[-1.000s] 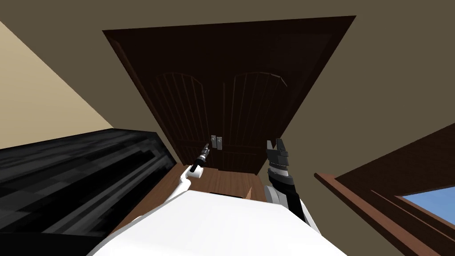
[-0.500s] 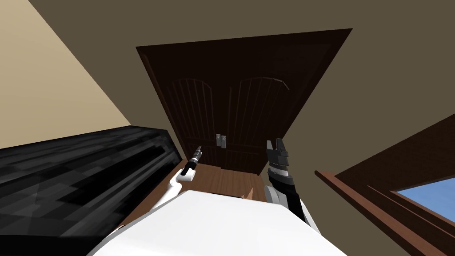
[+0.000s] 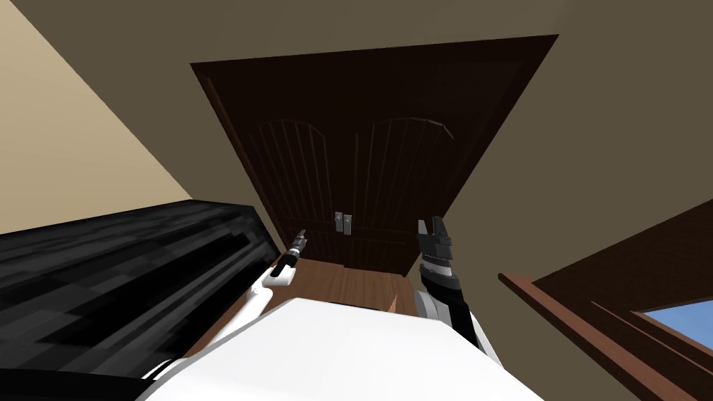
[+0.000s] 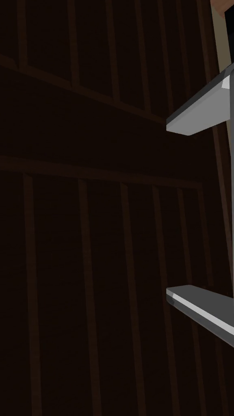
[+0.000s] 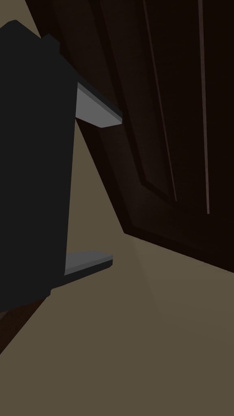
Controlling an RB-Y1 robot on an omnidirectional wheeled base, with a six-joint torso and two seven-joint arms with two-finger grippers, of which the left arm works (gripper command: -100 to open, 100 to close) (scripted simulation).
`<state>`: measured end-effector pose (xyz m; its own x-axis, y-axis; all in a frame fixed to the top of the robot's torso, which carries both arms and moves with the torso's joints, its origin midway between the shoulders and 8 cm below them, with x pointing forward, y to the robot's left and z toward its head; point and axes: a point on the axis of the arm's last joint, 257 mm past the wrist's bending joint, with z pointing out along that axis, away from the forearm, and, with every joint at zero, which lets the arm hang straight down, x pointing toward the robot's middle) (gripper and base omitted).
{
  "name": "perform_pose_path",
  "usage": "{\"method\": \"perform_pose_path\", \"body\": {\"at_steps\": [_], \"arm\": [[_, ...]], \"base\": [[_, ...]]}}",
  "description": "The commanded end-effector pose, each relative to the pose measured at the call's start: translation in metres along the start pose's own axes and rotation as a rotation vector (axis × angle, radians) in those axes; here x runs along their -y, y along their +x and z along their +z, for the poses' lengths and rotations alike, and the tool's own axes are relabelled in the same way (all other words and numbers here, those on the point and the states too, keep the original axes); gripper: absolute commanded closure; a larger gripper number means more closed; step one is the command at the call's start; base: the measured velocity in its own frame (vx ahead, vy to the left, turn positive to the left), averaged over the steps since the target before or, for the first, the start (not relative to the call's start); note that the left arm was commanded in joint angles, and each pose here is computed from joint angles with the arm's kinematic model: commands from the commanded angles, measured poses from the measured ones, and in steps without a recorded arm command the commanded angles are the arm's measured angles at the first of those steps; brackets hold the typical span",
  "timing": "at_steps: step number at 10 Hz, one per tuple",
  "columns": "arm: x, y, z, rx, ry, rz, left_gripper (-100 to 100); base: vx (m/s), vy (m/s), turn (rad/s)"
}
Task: Pull the door open
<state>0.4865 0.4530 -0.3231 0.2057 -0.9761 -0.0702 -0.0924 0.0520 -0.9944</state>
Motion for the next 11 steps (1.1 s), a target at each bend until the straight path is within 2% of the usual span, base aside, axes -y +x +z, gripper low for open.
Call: {"method": "perform_pose_path", "body": {"at_steps": [1, 4, 6, 7, 8, 9, 10, 11], "arm": [[0.003, -0.002, 0.0024, 0.0, 0.009, -0.005, -100], [0.014, 0.02, 0.0103, -0.031, 0.033, -0.025, -100], [0.023, 0.045, 0.0161, -0.065, 0.055, -0.043, -100], [0.031, 0.067, 0.0202, -0.096, 0.072, -0.058, -100], [0.034, 0.075, 0.0214, -0.106, 0.079, -0.063, -100], [0.033, 0.065, 0.0193, -0.096, 0.072, -0.058, -100], [0.033, 0.065, 0.0193, -0.096, 0.072, -0.058, 100], [0.033, 0.065, 0.0193, -0.096, 0.072, -0.058, 100]], "base": [[0.188, -0.047, -0.124], [0.183, -0.01, -0.138], [0.196, -0.039, -0.166], [0.202, -0.111, -0.296], [0.194, -0.146, -0.143], [0.083, -0.068, -0.005], [-0.008, 0.008, 0.009], [-0.035, 0.021, -0.015]]}}
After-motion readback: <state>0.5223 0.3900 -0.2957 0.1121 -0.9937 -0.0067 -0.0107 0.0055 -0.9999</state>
